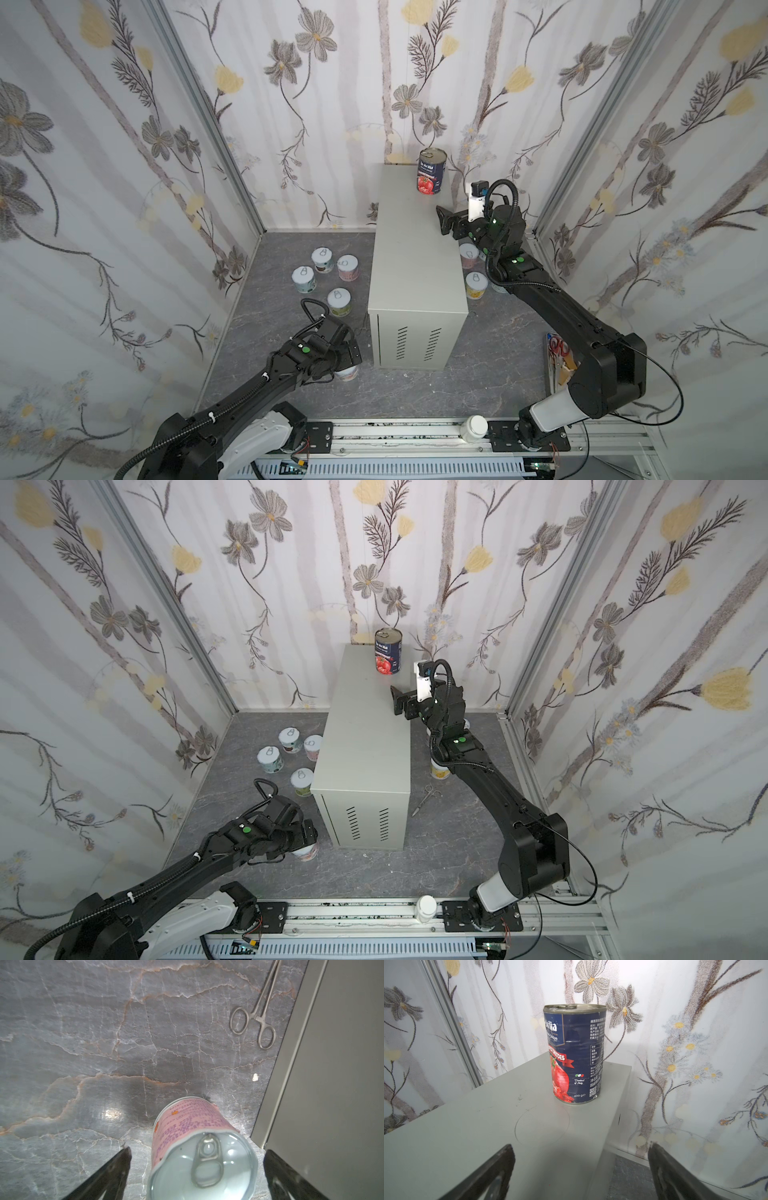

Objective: Place and organize the canned foods onto the counter
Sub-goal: 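Open the right gripper to release the can while the left gripper grasps the pink can, then lift the pink can with the left gripper while the right gripper withdraws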

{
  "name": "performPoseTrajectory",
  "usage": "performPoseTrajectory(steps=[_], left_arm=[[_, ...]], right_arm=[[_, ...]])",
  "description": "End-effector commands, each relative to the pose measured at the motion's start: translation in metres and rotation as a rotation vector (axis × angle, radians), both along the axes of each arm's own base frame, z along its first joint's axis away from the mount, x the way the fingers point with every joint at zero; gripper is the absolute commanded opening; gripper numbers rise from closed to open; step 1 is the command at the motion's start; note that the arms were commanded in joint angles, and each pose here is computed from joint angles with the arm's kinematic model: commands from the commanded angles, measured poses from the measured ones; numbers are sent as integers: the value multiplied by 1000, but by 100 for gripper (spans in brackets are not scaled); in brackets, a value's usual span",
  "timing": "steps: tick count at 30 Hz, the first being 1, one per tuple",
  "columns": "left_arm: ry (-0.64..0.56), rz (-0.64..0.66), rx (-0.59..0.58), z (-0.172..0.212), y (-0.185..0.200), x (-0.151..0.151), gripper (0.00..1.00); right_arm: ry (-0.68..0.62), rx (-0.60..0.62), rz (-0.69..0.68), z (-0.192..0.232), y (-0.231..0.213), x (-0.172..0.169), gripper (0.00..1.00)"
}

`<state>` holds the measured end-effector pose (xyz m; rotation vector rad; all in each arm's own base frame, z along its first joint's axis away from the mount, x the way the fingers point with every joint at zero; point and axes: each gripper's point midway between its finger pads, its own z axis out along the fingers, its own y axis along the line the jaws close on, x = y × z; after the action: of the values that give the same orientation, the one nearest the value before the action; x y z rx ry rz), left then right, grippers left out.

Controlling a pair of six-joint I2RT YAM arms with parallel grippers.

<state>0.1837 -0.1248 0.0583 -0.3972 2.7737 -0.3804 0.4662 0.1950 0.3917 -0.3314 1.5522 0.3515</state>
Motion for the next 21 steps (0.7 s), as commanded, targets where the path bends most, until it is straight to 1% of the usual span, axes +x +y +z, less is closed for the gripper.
performPoseTrajectory(steps=[1, 10, 13, 17, 21], left_arm=[[-11, 27, 21, -2, 2, 4, 100], [14, -3, 77, -13, -6, -1, 100], [16, 0, 92, -16, -6, -1, 94], [23, 36, 148, -19, 7, -4, 90], [21, 52, 145, -23, 9, -5, 86]], right_arm=[[-11, -9, -28, 0, -9, -3, 100], [-2, -11, -56, -7, -23, -4, 100], [3, -13, -61, -9, -26, -3, 100], [5, -14, -73, -13, -30, -3, 100], [-10, 16, -92, -11, -38, -1, 100]])
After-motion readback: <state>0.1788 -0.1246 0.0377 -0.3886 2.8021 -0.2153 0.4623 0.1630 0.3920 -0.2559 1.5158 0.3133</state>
